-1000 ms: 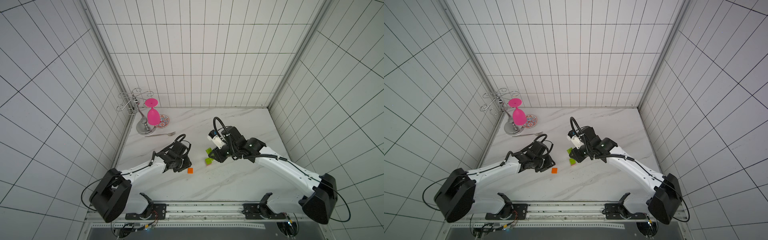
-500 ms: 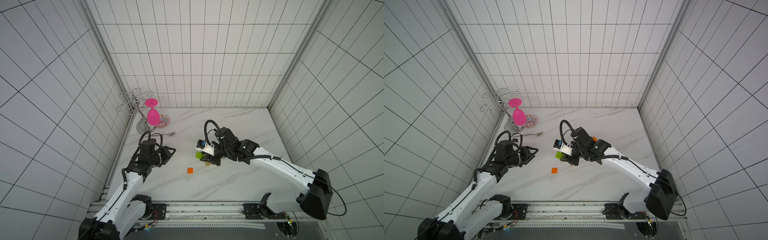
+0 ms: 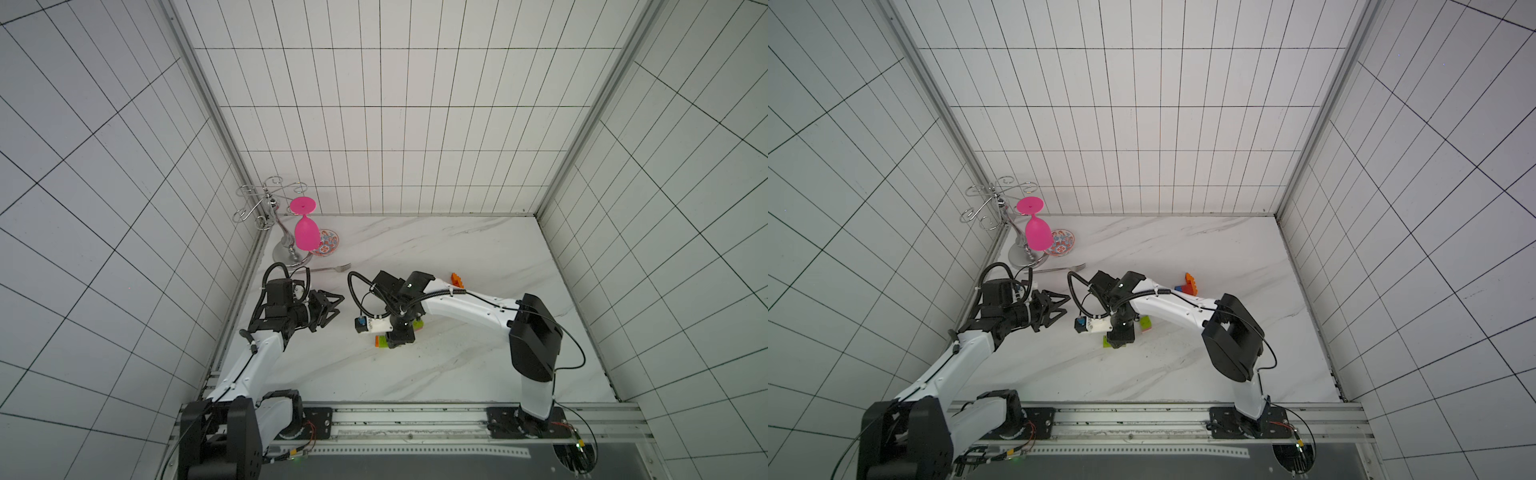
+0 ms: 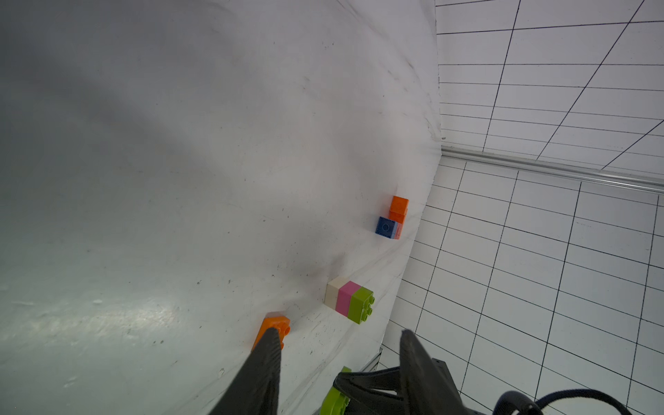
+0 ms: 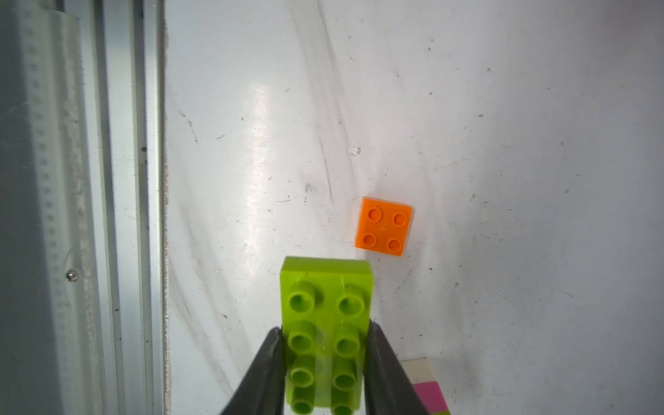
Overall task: Assemble the letter r with lego
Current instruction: Assemble the lego brick with the lego brick.
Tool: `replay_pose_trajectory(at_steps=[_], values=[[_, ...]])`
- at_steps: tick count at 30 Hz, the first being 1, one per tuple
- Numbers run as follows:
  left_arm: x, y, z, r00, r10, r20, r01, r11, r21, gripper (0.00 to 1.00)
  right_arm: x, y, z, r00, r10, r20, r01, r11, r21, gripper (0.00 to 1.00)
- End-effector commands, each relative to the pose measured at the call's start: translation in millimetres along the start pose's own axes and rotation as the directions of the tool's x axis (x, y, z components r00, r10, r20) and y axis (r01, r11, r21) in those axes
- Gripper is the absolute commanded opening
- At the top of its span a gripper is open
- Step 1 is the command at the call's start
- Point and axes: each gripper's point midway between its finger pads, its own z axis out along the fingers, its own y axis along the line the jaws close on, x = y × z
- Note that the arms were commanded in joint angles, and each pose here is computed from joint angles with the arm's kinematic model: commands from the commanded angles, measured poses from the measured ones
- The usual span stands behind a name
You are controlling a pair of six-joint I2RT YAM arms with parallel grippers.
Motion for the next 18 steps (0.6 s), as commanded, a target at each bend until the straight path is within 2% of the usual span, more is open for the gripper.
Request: replay_pose_trajectory(at_steps=[1,8,18], values=[[-5,-7,-1,1.000,0.024,-0.003,-0.024,1.000,0.013,0.46,13,-6,-2,0.992,0.071,-0.102,-0.068,0.997,0.032,0.00],[-8,-1,2,1.000,0.009,-0.003,-0.009,1.000,-0.007,0.46,10,-22,12,0.973,0.156,-0.172,-0.146,0.987,0.069,0.00],[-8,-1,1,1.000,0.015,-0.006,-0.015,1.000,-0.013,0.46,9,-17,33,0.964,0.151,-0.218,-0.142,0.988,0.057,0.00]])
